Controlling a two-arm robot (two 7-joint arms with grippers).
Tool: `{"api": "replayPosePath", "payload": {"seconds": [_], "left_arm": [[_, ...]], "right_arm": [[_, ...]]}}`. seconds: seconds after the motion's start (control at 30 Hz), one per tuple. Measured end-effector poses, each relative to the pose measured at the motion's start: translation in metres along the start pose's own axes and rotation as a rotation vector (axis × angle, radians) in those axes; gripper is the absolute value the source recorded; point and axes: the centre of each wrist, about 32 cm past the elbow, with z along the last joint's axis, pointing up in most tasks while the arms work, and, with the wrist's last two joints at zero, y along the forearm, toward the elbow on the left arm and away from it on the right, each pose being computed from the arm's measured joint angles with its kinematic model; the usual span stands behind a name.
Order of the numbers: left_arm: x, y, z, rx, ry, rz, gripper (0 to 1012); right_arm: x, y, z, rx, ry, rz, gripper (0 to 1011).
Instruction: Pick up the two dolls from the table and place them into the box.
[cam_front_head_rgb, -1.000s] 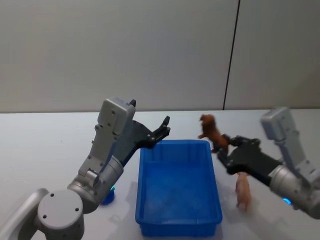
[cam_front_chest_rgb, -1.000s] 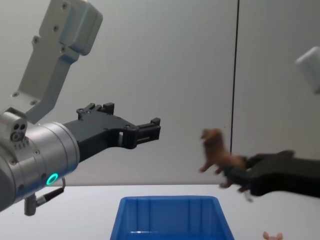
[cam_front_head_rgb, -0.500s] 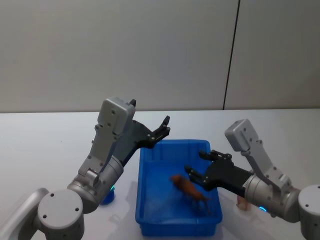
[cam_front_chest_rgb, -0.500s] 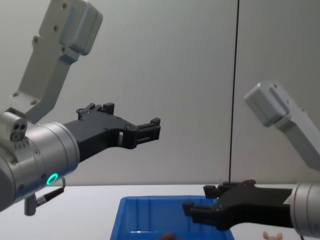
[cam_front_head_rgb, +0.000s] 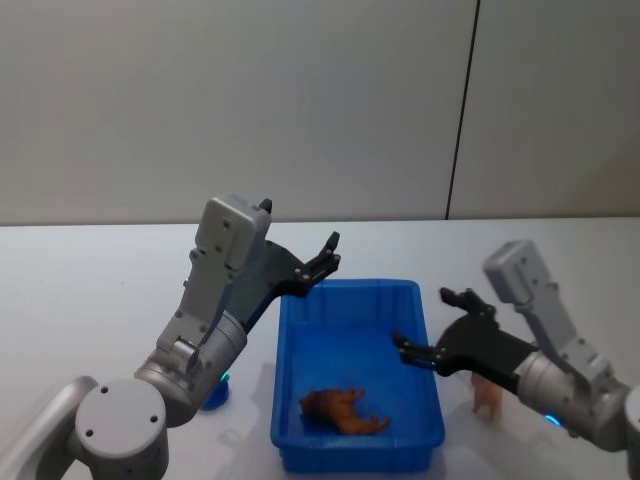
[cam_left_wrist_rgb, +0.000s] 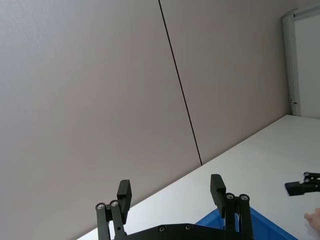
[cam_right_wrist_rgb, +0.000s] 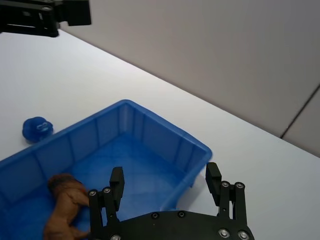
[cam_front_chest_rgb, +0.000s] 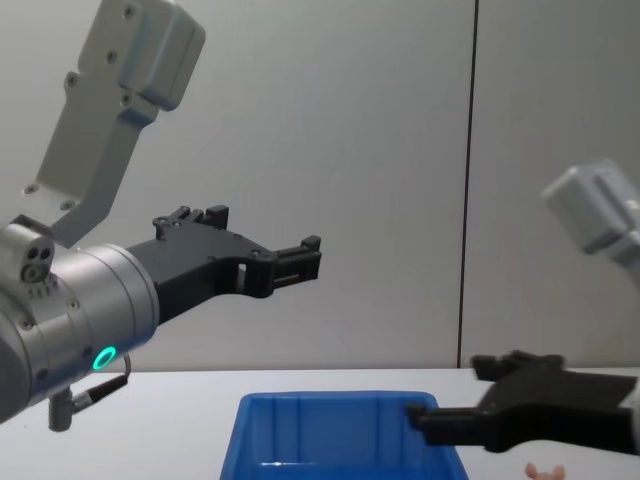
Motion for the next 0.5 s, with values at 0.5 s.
{"api": "replayPosePath", "payload": {"seconds": [0.5], "left_arm": [[0.0000, 0.0000, 0.0000, 0.000, 0.000, 0.000, 1001]], "right_arm": [[0.004, -0.038, -0.024, -0.087, 0.063, -0.104, 1001]]}}
